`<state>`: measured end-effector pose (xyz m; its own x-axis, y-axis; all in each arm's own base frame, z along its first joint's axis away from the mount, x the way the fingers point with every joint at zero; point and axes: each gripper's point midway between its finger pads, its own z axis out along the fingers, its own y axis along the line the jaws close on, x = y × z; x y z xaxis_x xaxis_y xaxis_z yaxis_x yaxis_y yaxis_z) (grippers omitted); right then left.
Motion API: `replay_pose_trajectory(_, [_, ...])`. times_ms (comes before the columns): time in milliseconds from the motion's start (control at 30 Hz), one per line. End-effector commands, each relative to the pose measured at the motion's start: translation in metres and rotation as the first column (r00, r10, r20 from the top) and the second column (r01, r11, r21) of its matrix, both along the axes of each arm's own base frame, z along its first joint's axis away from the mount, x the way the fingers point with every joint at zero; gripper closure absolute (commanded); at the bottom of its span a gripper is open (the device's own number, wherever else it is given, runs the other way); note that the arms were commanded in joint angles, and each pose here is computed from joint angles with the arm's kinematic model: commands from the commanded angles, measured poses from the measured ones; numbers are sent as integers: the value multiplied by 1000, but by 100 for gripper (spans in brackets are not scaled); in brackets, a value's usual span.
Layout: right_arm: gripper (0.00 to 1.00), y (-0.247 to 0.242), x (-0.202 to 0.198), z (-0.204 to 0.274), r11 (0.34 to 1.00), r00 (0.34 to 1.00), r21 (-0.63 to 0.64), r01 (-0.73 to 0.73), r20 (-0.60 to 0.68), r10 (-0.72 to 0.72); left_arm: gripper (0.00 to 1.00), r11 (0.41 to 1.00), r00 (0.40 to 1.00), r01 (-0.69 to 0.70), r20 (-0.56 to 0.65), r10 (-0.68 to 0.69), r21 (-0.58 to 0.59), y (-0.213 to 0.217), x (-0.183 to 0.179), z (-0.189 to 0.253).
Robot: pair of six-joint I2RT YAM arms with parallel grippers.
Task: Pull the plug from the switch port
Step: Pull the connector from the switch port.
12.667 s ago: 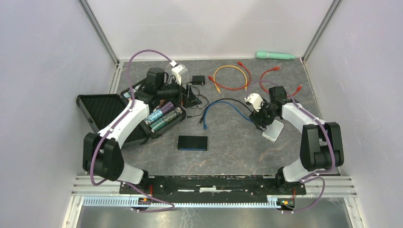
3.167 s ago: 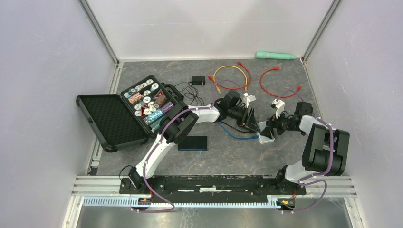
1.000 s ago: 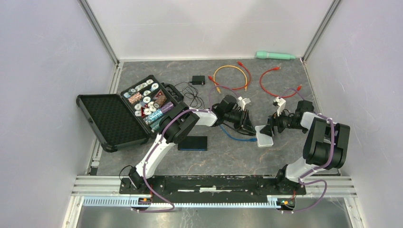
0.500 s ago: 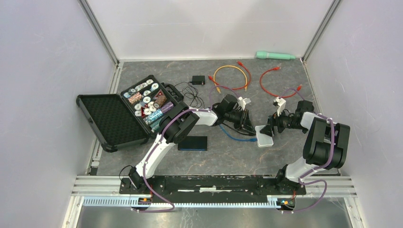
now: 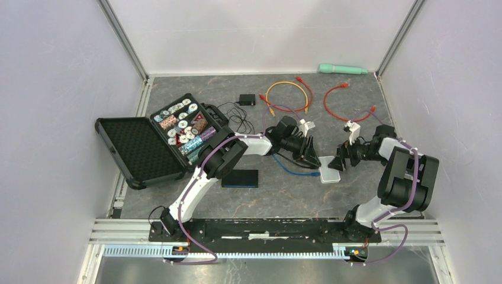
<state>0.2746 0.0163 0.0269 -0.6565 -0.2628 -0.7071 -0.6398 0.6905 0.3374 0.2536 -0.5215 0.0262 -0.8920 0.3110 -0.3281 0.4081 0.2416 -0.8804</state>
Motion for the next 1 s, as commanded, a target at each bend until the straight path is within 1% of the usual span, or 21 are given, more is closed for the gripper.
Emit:
replay_pose_trajectory(0, [2,-12,-31,-3,995,994,-89,-49,-100,40,45,970,999,-6,-46,18,242,35,-16,-80])
replay_pose_trajectory(200, [2,-6,-66,1,966,969,-103,-237,-94,227,44,970,998,2,-57,12,244,36,-18,-82])
replay_pose_trajectory(400, [2,-2,-85,-6,940,946,-112,-321,-77,314,44,968,997,3,-72,16,252,37,-20,-87])
replay_pose_trajectory(567, [2,-1,-85,-12,937,949,-151,-315,-28,315,46,966,997,4,-81,18,260,40,-22,-90])
replay_pose_trajectory(800, [2,-4,-76,-18,941,960,-213,-262,37,276,46,961,995,10,-97,17,275,44,-27,-98])
replay_pose_trajectory(967, [5,-6,-68,-20,946,971,-240,-217,48,234,45,962,993,28,-116,4,270,40,-32,-99])
